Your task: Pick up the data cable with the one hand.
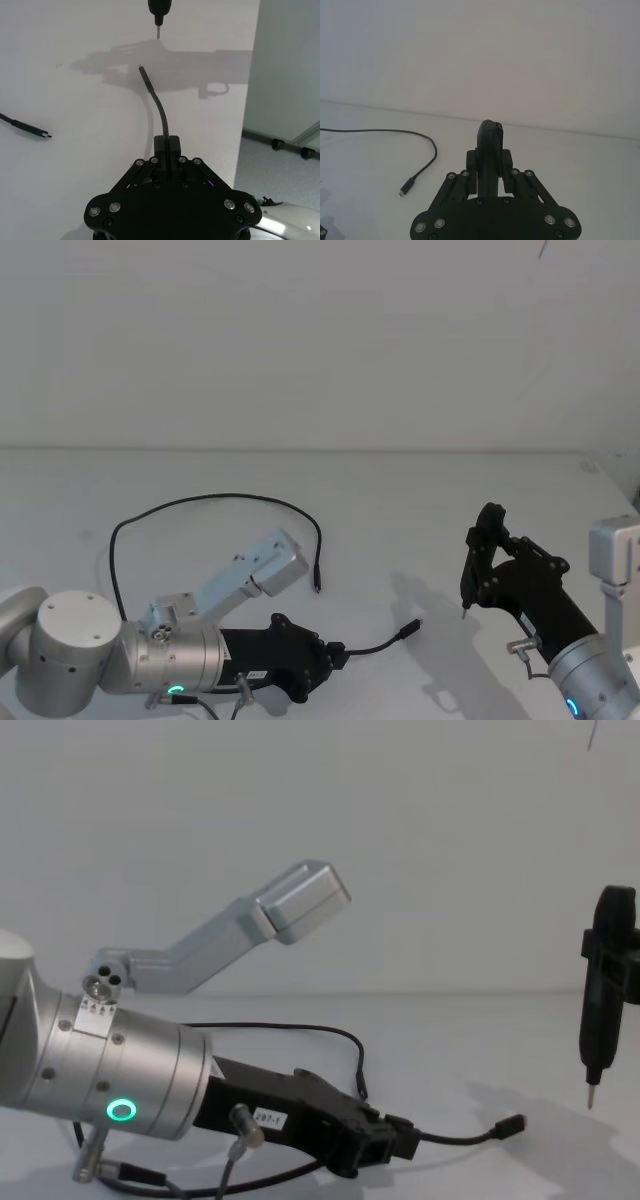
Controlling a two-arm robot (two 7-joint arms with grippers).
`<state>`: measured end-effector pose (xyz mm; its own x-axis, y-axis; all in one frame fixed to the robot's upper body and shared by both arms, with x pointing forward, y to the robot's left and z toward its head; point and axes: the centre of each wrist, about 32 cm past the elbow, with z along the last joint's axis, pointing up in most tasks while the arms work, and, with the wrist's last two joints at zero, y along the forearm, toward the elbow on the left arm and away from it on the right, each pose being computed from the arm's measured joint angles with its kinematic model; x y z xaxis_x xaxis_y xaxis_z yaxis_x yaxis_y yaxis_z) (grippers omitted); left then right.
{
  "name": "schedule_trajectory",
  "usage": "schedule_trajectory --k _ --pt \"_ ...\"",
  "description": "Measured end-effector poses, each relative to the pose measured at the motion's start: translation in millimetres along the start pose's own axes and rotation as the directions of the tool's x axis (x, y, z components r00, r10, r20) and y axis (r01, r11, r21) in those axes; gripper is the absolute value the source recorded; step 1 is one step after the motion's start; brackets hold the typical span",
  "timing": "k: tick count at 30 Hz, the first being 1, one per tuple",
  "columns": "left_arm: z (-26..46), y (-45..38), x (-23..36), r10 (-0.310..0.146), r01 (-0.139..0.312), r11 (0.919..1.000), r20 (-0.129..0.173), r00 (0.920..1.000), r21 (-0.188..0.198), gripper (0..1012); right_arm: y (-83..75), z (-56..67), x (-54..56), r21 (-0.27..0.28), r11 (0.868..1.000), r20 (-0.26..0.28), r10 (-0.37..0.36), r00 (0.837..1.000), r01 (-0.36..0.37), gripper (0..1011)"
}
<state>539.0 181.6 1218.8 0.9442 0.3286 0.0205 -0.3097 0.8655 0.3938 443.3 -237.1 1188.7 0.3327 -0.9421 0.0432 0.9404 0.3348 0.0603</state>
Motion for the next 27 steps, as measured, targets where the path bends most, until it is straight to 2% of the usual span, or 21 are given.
schedule_trajectory --k 22,27 --pt "10.5 14.0 1.5 0.039 -0.038 0.9964 0.013 0.9992 -0.076 40 0.1 0.0 -0.2 0.001 1.000 0.000 0.000 1.000 0.000 279" --pt "12.5 16.3 2.0 0.045 -0.043 0.9952 0.015 0.9989 -0.088 40 1.7 1.3 -1.2 0.020 1.000 -0.003 0.004 1.000 -0.004 279"
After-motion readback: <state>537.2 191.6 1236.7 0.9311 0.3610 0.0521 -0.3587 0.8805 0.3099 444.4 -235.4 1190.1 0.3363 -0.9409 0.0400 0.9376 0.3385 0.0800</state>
